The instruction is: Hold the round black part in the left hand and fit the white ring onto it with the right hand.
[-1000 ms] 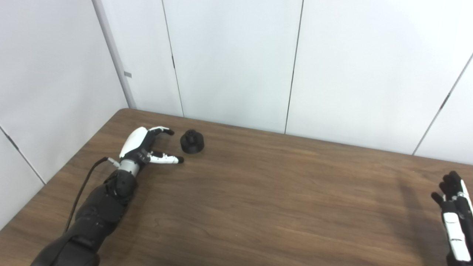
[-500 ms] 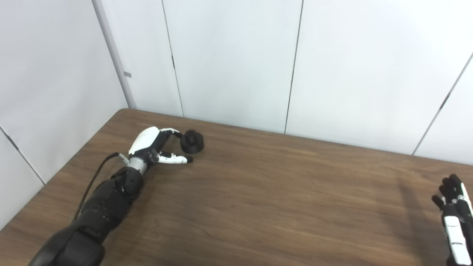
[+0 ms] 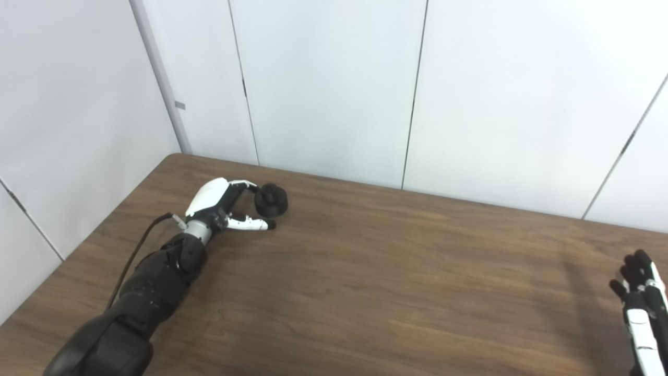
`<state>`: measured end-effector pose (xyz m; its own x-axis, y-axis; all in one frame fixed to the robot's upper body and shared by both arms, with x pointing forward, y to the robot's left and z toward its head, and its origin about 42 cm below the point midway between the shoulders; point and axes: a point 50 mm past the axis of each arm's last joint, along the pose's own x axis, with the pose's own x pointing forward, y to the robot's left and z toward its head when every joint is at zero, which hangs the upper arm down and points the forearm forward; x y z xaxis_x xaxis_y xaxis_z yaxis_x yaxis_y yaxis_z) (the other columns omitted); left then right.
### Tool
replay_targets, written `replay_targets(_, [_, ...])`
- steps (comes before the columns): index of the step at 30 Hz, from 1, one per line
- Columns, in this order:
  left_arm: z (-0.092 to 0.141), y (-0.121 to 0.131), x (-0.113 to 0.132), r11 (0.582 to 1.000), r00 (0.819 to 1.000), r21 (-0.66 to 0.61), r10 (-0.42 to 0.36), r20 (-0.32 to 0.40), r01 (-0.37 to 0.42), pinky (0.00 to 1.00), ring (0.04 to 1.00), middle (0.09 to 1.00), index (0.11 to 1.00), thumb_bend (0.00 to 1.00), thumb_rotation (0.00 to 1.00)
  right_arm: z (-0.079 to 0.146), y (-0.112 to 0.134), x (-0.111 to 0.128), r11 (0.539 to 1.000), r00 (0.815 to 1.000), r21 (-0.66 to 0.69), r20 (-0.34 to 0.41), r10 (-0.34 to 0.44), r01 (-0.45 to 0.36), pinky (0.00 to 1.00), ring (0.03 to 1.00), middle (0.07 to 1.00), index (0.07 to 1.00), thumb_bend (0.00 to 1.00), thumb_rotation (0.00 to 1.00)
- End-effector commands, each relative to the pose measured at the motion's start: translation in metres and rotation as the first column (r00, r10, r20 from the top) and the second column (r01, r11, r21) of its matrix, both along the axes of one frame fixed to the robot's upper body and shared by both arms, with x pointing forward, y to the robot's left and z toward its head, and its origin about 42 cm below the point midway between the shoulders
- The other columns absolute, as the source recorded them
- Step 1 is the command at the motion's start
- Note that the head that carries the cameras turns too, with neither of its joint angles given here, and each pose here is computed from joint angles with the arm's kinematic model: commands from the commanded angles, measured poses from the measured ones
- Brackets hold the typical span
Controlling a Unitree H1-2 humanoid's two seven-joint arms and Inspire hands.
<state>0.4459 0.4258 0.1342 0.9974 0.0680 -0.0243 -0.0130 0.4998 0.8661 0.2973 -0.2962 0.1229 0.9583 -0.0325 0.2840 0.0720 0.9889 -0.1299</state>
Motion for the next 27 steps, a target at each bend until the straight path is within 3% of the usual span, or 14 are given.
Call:
replay_targets(1, [-0.006,-0.009,0.004,1.0,0.998,0.0,-0.024,-0.062,0.024,0.93,0.917,0.864,0.733,0.95,0.28,-0.031,0.007,-0.024,0.999,0.995,0.042,-0.096,-0.018,0.022,0.91,0.968,0.968,0.973,0.33,0.84])
replay_targets(15, [-0.006,-0.015,0.011,0.999,0.997,-0.021,-0.045,-0.07,0.044,0.95,0.917,0.856,0.723,0.93,0.28,-0.028,0.011,-0.029,0.999,0.993,0.041,-0.117,-0.022,0.027,0.95,0.982,0.978,0.987,0.33,0.87])
replay_targets(27, [-0.007,-0.022,0.016,0.998,0.995,-0.029,-0.053,-0.08,0.051,0.96,0.921,0.852,0.719,0.93,0.26,-0.028,0.014,-0.029,0.999,0.993,0.035,-0.118,-0.031,0.035,0.93,0.981,0.98,0.985,0.35,0.87])
